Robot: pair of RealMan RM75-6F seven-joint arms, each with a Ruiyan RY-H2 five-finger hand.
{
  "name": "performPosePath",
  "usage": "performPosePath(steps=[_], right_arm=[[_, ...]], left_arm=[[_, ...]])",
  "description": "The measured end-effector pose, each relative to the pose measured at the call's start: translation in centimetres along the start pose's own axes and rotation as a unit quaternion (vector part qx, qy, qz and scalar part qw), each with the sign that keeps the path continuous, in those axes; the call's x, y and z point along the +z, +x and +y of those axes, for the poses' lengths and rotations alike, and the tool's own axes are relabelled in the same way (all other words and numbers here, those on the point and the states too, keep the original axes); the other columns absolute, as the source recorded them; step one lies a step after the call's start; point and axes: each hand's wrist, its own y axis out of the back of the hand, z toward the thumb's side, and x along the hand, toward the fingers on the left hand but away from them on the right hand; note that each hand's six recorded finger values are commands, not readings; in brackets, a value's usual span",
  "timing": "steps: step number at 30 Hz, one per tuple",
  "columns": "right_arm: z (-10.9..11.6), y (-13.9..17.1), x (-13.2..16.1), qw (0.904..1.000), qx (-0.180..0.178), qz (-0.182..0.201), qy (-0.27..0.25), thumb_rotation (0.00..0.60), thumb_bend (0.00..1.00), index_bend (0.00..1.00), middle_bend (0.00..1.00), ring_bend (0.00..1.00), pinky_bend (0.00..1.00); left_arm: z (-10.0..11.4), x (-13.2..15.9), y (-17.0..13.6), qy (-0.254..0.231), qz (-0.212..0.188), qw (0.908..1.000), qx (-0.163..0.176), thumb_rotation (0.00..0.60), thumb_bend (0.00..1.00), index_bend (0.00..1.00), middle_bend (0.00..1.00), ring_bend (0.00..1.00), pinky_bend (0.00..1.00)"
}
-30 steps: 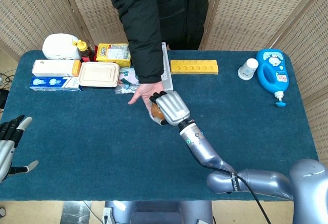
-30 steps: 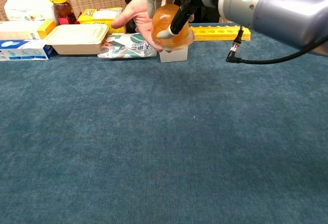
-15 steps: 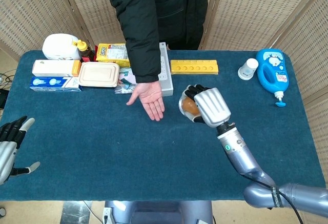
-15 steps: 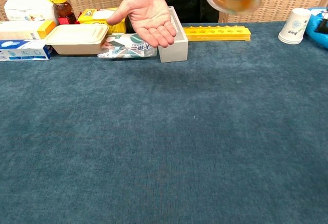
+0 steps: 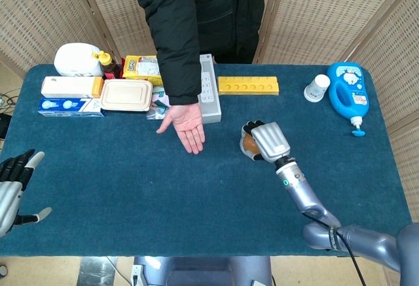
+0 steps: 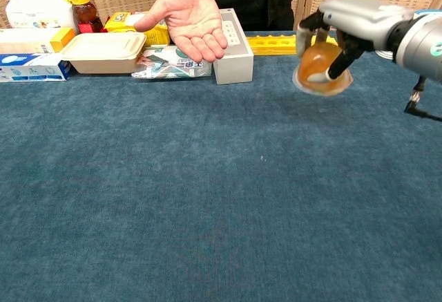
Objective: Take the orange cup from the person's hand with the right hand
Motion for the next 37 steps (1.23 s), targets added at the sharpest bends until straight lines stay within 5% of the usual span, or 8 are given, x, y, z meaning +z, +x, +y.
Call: performPosePath(steps=[6, 16, 28, 37], right_arm=[[-2.2, 0.0, -0.4, 0.9987, 0.051, 0.006, -0.007, 0.600, 0.23, 0.18, 0.17, 0.16, 0.36], [0.3, 3.5, -1.1, 0.9984, 0.036, 0.012, -0.043, 0.600, 0.20, 0.16, 0.13, 0.13, 0.27], [4.0, 17.0, -7.0, 0.9969, -0.043, -0.045, -0.047, 0.600, 0.01, 0.16, 0.12, 0.07, 0.10], [4.7, 25.0, -9.2, 0.9932, -0.071, -0.087, -0.030, 0.600, 0.00, 0.11, 0.06, 0.00, 0.02]], left_arm=[[-0.2, -0.2, 0.5, -0.001, 0.004, 1.0000, -0.007, 0.600, 0.02, 0.00, 0.00, 0.00, 0.01], [0.0, 0.3, 0.0, 0.002, -0.004, 1.0000, -0.002, 0.600, 0.02, 0.00, 0.00, 0.00, 0.01], [0.1, 1.1, -1.2, 0.006, -0.027, 0.9996, 0.007, 0.600, 0.02, 0.00, 0.00, 0.00, 0.01], [-0.4, 1.5, -1.7, 0.021, -0.033, 0.9992, 0.009, 0.600, 0.02, 0.00, 0.00, 0.00, 0.01]])
